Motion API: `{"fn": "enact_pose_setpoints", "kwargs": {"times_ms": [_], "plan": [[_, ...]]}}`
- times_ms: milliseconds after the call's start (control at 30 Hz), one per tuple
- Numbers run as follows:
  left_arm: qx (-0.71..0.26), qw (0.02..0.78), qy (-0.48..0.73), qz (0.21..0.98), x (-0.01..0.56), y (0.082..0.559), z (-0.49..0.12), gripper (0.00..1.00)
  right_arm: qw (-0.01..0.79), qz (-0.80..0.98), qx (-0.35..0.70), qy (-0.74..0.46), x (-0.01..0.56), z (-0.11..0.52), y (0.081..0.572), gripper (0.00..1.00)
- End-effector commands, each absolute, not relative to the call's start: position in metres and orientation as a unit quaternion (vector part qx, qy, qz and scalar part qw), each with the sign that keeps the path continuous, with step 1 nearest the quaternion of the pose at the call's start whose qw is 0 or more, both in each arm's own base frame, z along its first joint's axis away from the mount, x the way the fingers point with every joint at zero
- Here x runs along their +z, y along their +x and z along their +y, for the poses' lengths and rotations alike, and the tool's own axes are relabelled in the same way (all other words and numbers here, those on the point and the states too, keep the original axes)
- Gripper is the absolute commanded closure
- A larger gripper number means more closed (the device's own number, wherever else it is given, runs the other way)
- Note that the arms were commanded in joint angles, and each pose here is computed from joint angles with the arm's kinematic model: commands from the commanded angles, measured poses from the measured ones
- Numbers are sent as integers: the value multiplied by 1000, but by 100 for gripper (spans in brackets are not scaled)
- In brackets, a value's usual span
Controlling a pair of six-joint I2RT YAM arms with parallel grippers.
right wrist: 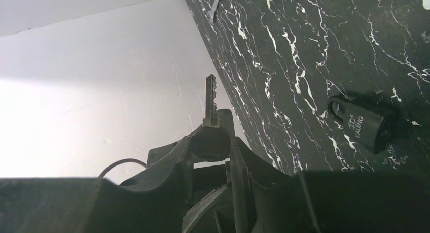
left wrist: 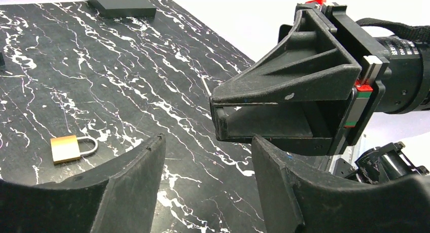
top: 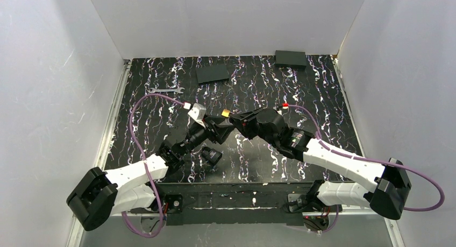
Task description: Unlock with the key
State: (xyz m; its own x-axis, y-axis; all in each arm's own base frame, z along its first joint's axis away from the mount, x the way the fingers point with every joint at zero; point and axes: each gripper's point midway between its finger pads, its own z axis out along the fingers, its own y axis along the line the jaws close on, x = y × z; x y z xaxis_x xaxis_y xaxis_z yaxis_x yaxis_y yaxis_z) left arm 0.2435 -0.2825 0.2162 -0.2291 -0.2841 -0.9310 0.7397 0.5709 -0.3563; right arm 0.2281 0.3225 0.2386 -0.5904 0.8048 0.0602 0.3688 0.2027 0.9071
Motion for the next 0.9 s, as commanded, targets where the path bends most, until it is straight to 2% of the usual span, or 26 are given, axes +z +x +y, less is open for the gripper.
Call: {"fn": "enact_pose_setpoints", "kwargs": {"times_ms": [0, 367, 533, 767, 867], "plan": [[-438, 623, 158, 628, 243, 252, -286, 41, 212, 730, 526, 381, 258, 327, 221, 93], [-435, 644, 132, 615, 258, 253, -274, 40, 217, 732, 526, 374, 256, 326, 220, 94], [-439, 651, 130, 606, 268, 251, -271, 34, 217, 733, 529, 368, 258, 328, 220, 94], [-432, 642, 139, 618, 256, 253, -275, 35, 219, 725, 543, 363, 270, 332, 221, 94], [-434, 639, 137, 621, 256, 254, -277, 39, 215, 727, 545, 358, 271, 335, 221, 94]]}}
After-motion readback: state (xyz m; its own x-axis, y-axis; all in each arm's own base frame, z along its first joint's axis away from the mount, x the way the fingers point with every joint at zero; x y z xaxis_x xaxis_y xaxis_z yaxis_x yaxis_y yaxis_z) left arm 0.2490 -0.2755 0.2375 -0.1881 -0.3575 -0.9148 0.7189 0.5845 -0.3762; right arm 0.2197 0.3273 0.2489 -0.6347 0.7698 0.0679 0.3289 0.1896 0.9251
